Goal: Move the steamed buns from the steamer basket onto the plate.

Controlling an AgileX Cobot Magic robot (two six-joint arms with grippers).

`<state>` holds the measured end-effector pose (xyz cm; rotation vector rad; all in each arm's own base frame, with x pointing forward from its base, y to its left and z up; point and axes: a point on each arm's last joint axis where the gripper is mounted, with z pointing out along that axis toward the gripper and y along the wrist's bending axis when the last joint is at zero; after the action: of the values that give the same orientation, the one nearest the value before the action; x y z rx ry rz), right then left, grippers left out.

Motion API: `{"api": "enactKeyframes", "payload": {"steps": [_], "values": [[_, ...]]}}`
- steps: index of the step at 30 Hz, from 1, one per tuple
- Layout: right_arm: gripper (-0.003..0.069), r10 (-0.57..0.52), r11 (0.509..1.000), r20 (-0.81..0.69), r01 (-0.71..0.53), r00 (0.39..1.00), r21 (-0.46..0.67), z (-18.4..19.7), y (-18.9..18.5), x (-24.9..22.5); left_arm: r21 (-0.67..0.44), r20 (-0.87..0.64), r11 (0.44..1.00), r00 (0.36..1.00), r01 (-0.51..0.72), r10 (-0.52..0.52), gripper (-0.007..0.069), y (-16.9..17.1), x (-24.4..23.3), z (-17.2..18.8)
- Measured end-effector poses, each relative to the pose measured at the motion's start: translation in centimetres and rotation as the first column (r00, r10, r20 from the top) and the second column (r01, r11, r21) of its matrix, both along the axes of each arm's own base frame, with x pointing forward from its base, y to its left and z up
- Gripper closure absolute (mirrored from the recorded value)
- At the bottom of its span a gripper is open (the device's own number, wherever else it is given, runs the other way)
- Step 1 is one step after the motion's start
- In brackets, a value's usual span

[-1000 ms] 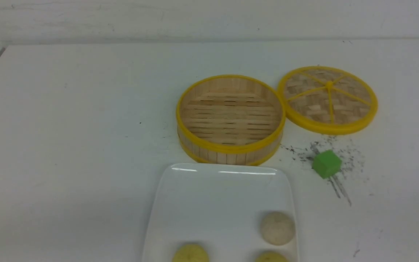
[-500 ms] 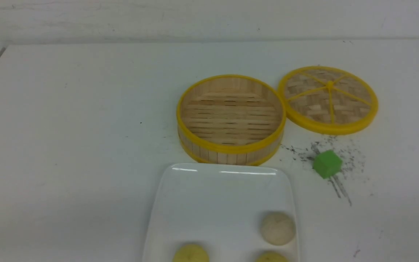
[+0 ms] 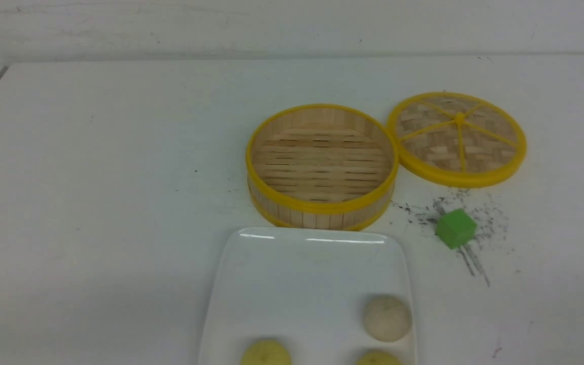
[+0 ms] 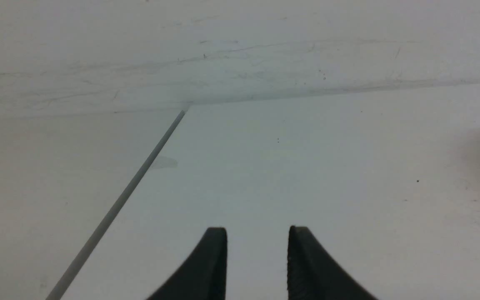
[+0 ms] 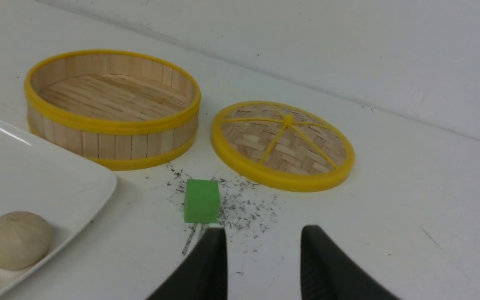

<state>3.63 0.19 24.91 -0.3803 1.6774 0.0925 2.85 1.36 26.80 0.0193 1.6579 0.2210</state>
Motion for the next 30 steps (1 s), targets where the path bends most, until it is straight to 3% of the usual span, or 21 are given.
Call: {"api": "enactKeyframes", "payload": {"steps": [6, 19, 26, 30], "values": [[0.0445, 0.0, 1.0, 0.0, 0.0, 1.0, 0.0, 0.0, 0.0, 0.0, -0.005, -0.052, 1.0, 0.998, -0.016, 0.016, 0.0386, 0.1, -0.1, -0.5], [0.044, -0.009, 1.0, 0.001, 0.009, 1.0, 0.0, 0.0, 0.0, 0.0, -0.009, -0.094, 1.0, 0.995, -0.03, 0.029, 0.0386, 0.2, -0.1, -0.9], [0.0431, -0.166, 0.986, 0.001, 0.166, 0.986, 0.0, 0.0, -0.6, 0.0, -0.009, -0.094, 1.0, 0.995, -0.03, 0.029, 0.0385, 0.2, -0.1, -0.8], [0.0425, -0.308, 0.951, -0.002, 0.308, 0.952, 0.008, -0.2, -1.1, 0.0, -0.009, -0.094, 1.0, 0.995, -0.03, 0.029, 0.0385, 0.2, -0.1, -0.8]]}}
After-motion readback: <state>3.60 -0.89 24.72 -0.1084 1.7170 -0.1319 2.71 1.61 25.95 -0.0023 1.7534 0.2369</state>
